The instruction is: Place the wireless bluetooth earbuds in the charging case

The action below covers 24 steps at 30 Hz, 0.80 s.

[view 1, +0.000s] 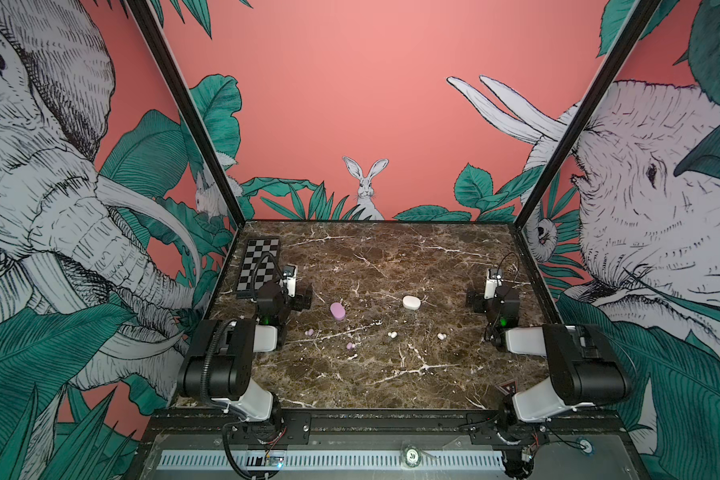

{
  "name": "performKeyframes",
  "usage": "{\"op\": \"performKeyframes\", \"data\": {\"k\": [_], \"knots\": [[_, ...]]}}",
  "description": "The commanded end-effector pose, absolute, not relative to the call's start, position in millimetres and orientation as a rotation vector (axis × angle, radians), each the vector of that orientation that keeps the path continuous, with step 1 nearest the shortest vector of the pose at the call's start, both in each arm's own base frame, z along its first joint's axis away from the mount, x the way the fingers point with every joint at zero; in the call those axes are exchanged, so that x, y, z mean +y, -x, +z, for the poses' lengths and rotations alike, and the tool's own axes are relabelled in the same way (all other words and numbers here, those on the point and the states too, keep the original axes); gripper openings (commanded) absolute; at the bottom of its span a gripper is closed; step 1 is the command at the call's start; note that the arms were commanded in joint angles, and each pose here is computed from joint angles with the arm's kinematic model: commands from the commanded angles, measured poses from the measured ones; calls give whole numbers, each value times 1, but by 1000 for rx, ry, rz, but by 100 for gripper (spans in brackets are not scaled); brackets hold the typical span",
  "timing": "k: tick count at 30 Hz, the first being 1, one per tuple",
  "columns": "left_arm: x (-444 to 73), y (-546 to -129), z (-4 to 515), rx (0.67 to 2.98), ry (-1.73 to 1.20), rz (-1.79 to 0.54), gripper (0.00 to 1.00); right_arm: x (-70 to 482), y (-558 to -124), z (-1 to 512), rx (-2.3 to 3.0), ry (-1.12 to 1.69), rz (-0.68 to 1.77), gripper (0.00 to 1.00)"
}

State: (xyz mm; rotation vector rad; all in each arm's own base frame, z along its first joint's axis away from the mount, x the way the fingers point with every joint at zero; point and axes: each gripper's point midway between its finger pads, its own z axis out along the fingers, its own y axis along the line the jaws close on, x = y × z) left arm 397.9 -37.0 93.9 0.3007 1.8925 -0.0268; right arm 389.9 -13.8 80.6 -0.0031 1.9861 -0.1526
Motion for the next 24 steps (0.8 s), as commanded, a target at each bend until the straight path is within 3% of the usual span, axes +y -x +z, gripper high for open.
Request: {"op": "performKeyframes", "data": {"k": [1, 8, 12, 17, 20, 22, 24], "knots": [[-29, -400, 98, 1892, -264, 5, 99, -14, -395, 91, 1951, 2, -157, 98], [-21, -397, 119, 1868, -217, 41, 99, -27, -395, 102, 1928, -80, -228, 98], [-14, -390, 162, 1852, -140, 51, 99, -31, -376, 151, 1873, -131, -335, 98], [-13, -371, 239, 1750, -29, -22, 99, -54, -345, 210, 1685, -803, -16, 98], [19, -352, 263, 1721, 330, -49, 99, -41, -334, 221, 1651, -924, 256, 98], [53, -320, 251, 1716, 767, -70, 99, -14, -345, 246, 1616, -748, 403, 98], [62, -294, 248, 1689, 952, -111, 99, 7, -350, 251, 1680, -701, 475, 98]]}}
